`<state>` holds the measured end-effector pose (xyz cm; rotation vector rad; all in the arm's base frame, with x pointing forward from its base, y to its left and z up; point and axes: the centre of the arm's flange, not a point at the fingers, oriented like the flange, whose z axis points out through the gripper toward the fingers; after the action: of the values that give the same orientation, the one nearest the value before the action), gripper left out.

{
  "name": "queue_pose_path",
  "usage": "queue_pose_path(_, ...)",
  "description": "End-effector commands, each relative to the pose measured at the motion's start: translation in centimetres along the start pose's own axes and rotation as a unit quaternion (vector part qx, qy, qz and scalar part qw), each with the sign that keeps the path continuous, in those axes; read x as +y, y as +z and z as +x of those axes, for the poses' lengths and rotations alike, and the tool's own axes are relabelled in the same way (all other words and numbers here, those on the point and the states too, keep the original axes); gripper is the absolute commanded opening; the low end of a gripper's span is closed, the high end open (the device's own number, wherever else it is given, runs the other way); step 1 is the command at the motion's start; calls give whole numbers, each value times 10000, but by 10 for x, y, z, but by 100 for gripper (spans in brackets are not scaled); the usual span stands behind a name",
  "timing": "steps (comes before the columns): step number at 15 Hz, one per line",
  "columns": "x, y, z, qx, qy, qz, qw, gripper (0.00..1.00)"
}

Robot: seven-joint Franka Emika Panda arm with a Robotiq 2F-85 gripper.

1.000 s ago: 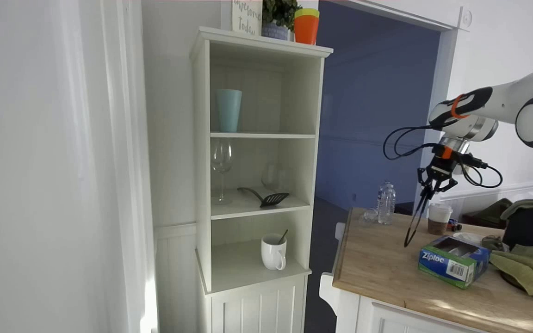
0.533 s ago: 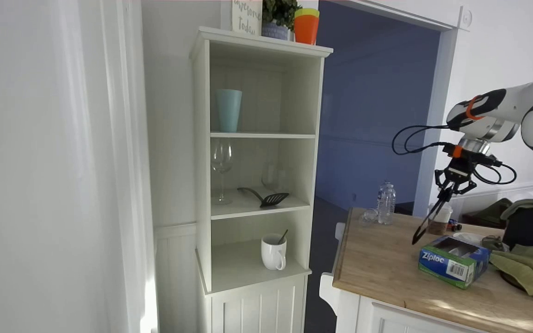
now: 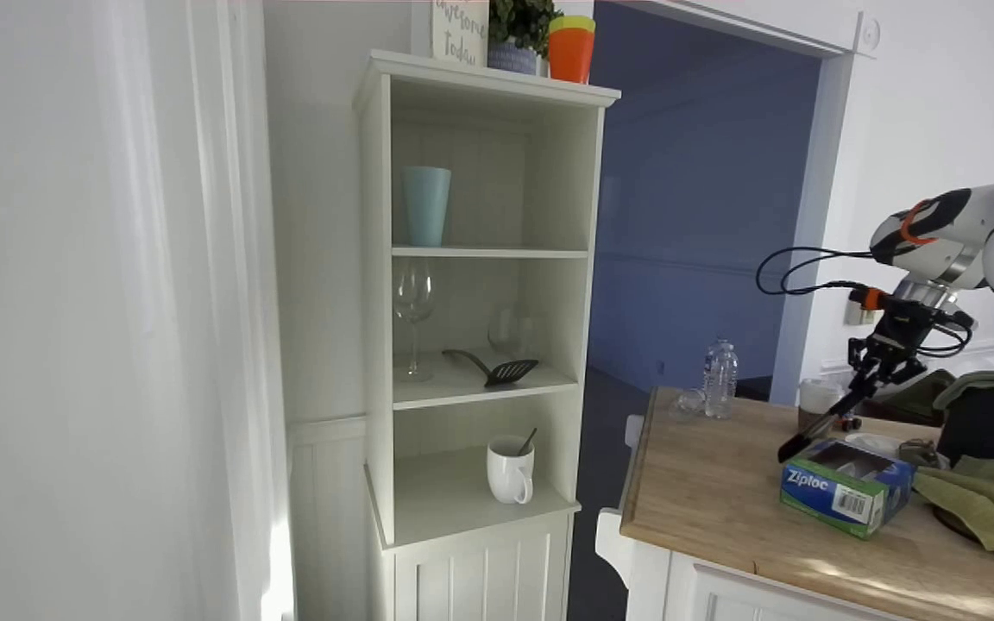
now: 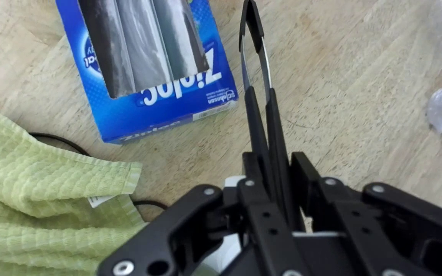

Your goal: Pick up the tongs and place them the other way up and a little to the right on the kitchen counter

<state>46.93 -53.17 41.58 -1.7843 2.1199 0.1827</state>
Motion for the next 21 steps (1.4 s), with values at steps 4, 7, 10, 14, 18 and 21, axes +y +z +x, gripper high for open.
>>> queue_pose_path(4, -10, 20, 15, -260, 1593, 71, 9869, 9)
queue_pose_path(7, -2, 36, 25, -287, 2041, -33, 9785, 9)
queue_pose_path(10, 16, 46, 42, -294, 2402, -72, 9703, 9)
queue_pose_path(14, 33, 58, 64, -302, 2633, -128, 9642, 12)
queue_pose_path(18, 33, 47, 66, -163, 2534, -36, 9672, 64)
queue_pose_path(21, 26, 5, 51, 193, 1808, 259, 9830, 85)
